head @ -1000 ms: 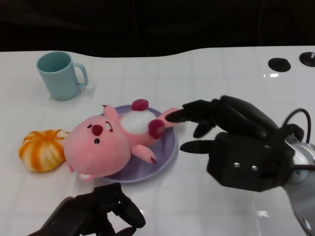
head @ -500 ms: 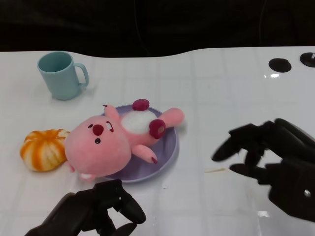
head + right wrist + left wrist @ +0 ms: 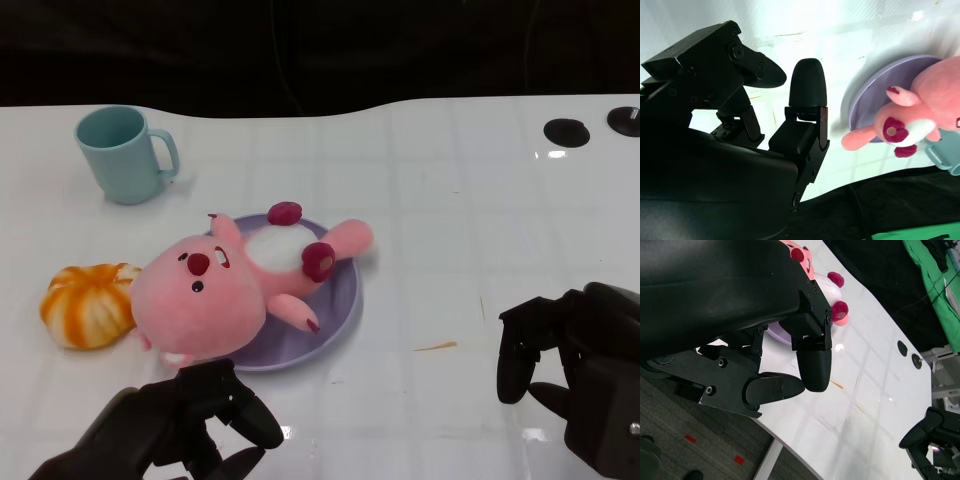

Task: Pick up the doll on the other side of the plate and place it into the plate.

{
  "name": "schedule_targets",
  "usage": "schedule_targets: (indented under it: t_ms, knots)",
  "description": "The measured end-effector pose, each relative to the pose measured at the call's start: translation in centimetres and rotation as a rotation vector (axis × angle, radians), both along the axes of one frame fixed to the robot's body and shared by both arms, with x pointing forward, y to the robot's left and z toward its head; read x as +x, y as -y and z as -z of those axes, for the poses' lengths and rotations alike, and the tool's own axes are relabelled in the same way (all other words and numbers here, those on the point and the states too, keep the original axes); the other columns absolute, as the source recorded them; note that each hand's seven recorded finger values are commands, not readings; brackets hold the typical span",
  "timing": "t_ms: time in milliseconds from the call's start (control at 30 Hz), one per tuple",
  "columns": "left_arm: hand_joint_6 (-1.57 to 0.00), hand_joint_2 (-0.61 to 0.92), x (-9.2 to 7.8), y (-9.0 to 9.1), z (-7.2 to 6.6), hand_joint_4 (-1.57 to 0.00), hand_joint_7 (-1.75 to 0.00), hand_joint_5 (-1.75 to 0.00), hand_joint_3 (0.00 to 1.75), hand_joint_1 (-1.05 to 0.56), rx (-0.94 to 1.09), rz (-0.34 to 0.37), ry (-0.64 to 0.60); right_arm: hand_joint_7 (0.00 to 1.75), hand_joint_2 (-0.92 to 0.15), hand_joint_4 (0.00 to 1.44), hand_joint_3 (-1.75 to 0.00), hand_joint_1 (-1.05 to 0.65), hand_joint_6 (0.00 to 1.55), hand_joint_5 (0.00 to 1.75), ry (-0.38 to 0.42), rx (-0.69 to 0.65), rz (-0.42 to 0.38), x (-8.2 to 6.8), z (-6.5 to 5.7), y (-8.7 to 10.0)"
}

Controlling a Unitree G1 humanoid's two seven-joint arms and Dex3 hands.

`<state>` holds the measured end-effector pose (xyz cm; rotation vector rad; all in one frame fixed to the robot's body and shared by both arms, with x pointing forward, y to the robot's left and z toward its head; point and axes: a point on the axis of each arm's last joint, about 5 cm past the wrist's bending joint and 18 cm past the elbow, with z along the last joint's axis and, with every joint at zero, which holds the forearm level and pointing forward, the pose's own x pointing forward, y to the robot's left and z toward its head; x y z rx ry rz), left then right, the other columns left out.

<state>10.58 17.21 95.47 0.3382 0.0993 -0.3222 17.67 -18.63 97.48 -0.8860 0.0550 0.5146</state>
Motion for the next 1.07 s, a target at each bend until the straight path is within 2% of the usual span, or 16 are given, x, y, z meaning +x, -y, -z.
schedule_targets:
  t_ms: [267,467,667,1067]
  knots:
    - [-0.62,0.9,-0.4,-0.1,0.1,-0.62,-1.25,-1.57,0.48,-0.19,0.003,0.002,0.009,1.3,-0.54,0.78,-0.99,-0.05,0.76,1.75,-0.051,0.015,0.023,0.2,1.0,-0.2]
    - [-0.62,0.9,-0.5,-0.2,0.1,-0.62,-1.25,-1.56,0.48,-0.18,0.003,0.004,0.011,1.28,-0.56,0.77,-0.95,-0.05,0.76,1.73,-0.064,0.017,0.021,0.4,1.2,-0.3]
    - [-0.61,0.91,-0.5,-0.2,0.2,-0.61,-1.25,-1.55,0.48,-0.19,-0.002,0.008,0.017,1.18,-0.57,0.78,-0.91,-0.06,0.79,1.69,-0.069,0.015,0.016,0.6,1.4,-0.5]
    - [-0.62,0.9,-0.5,-0.4,0.2,-0.62,-1.23,-1.54,0.49,-0.18,0.008,0.002,0.018,1.21,-0.6,0.81,-0.88,-0.12,0.81,1.72,-0.068,-0.018,0.002,0.7,1.5,-0.7]
